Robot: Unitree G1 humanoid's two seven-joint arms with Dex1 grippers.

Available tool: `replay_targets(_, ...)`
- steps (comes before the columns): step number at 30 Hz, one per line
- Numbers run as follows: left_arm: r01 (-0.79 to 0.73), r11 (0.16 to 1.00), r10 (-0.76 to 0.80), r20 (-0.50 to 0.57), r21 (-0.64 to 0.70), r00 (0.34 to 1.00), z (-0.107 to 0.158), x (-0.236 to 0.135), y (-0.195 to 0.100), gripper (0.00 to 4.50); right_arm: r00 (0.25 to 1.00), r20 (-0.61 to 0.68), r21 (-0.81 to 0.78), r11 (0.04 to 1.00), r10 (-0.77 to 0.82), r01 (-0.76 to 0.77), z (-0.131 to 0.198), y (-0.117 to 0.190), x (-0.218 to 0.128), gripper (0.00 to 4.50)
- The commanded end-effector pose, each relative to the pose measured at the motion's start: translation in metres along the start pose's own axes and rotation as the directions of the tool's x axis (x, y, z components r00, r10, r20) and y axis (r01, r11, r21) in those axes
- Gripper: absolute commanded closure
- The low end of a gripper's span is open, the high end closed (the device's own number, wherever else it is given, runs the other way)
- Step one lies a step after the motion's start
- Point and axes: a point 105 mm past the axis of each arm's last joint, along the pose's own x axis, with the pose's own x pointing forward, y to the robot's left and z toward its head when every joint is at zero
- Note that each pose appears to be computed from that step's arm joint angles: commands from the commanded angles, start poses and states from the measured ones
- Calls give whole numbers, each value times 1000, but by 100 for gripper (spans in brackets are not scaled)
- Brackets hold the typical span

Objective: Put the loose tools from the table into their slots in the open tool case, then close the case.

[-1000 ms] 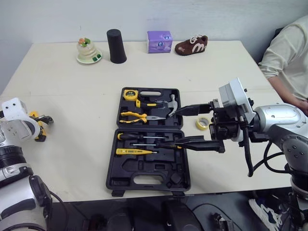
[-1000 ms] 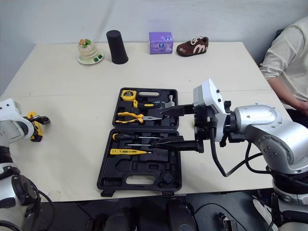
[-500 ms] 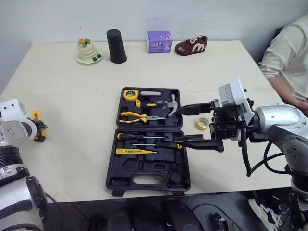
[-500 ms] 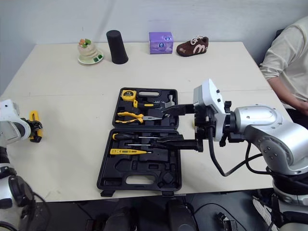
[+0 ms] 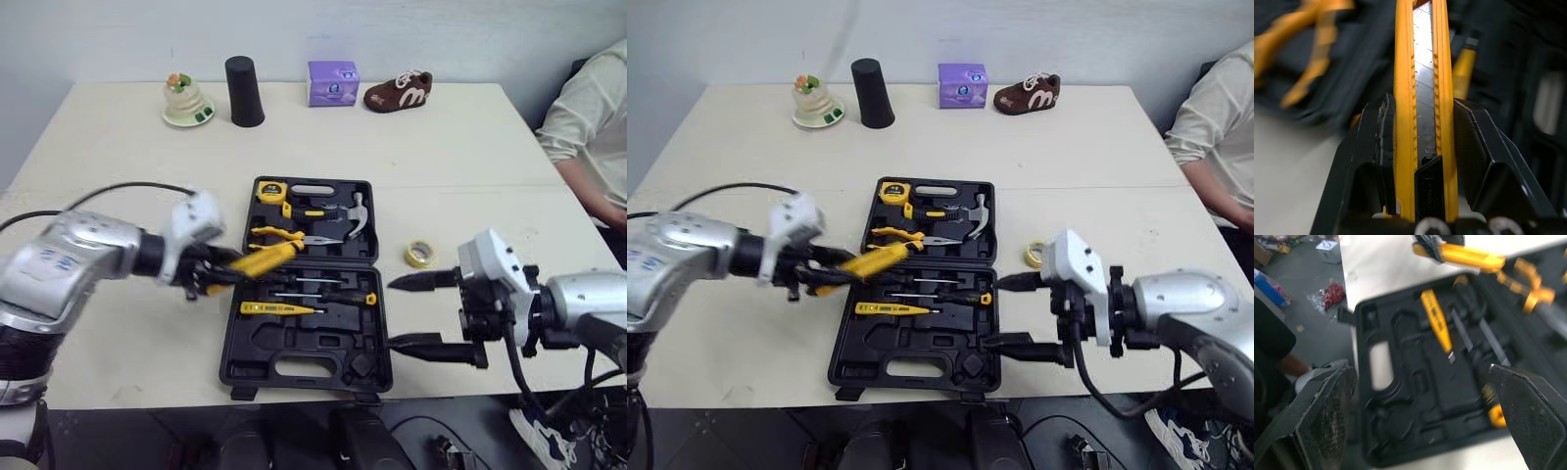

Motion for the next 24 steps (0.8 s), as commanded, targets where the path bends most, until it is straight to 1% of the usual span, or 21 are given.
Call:
replay_targets(1, 116, 983, -107, -73, 141, 992, 12, 22, -18, 329, 1000, -12, -25, 1000, -12, 12, 3, 9, -2, 0)
replay_targets(2, 136, 977, -123, -89, 162, 988, 12, 27, -20, 329, 1000, -17, -20, 1000, -14, 14, 1, 11, -2, 0)
replay_targets(5, 192, 968, -170, -142, 162, 975, 10, 38, -28, 329, 1000, -16, -5, 1000, -22, 22, -1, 14, 0, 0)
replay_targets(8, 206, 958, -171, -180, 199, 969, 9, 55, -33, 329, 999, -1, 14, 999, -40, 40, -3, 17, 2, 0)
replay_targets(10, 199, 962, -164, -190, 188, 968, 8, 59, -32, 329, 999, 3, 19, 999, -47, 47, -3, 19, 3, 0)
replay_targets(16, 246, 951, -209, -194, 187, 958, 10, 74, -46, 329, 998, -4, 45, 996, -70, 70, -9, 20, 1, 0)
replay_targets(21, 223, 951, -180, -206, 214, 962, 6, 79, -43, 329, 997, 1, 50, 996, -75, 75, -9, 20, 1, 0)
replay_targets(24, 271, 938, -233, -185, 216, 955, 13, 80, -53, 329, 997, -2, 52, 996, -74, 74, -11, 21, 1, 0)
